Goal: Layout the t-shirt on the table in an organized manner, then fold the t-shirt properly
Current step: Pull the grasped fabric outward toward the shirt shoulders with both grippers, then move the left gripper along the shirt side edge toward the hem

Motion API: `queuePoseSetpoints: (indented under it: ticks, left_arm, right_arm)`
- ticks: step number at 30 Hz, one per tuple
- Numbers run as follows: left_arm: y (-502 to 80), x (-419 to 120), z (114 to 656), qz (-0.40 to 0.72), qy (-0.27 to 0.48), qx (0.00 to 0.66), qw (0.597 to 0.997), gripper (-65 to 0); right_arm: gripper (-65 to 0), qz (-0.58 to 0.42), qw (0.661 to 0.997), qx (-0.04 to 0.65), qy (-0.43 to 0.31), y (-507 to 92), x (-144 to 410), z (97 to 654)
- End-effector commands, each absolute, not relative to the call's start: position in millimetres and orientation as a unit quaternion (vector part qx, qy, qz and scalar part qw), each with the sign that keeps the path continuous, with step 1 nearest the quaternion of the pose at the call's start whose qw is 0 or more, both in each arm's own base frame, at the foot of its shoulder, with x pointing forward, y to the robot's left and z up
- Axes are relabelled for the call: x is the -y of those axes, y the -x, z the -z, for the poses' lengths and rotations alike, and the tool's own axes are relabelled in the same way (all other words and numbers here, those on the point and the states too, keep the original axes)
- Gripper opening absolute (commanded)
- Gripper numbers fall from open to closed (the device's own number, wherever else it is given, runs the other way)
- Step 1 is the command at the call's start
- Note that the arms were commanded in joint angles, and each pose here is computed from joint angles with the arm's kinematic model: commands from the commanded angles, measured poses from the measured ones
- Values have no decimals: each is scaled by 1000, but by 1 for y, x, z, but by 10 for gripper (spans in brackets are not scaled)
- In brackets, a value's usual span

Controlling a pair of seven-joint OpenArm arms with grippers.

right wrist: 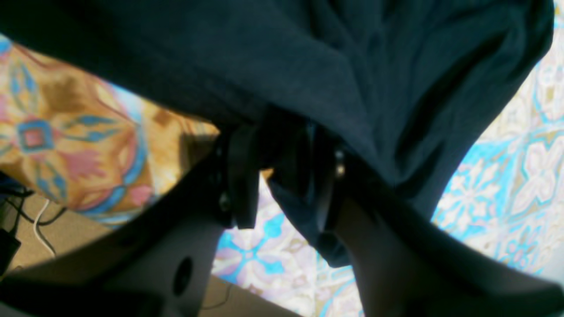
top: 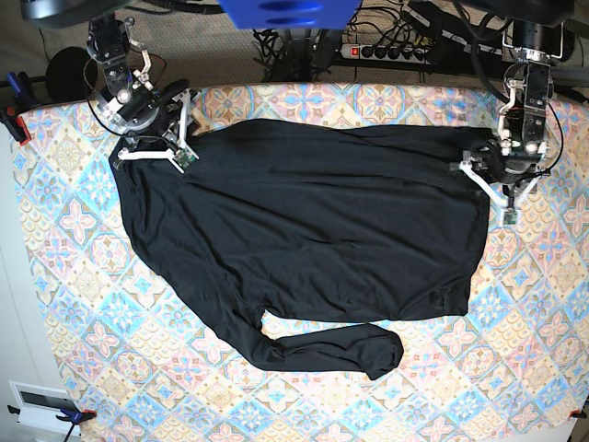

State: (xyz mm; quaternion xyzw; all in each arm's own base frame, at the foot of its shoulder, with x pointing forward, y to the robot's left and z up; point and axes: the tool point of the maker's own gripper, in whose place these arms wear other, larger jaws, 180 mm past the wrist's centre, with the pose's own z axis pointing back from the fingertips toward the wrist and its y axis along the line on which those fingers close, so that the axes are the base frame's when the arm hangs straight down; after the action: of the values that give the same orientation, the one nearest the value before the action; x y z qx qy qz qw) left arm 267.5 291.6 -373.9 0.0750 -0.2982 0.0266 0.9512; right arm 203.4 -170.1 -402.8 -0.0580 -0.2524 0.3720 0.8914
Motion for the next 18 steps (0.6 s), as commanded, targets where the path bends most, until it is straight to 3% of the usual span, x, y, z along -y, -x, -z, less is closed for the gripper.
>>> queuePoseSetpoints:
  ticks: [1,11,18]
  left_arm:
    - [-275,-299,357,-42,-74,325,942,-288]
    - [-295,-312,324,-192,14,399,897,-288]
    - [-337,-330,323,-255,42,412,874,-288]
  right_arm:
    - [-459,-374,889,256,67,-203,176,398]
    - [-460,-350,891,281,76,-211,188,387]
    - [-460,-278,900,337,7,-231,183,366]
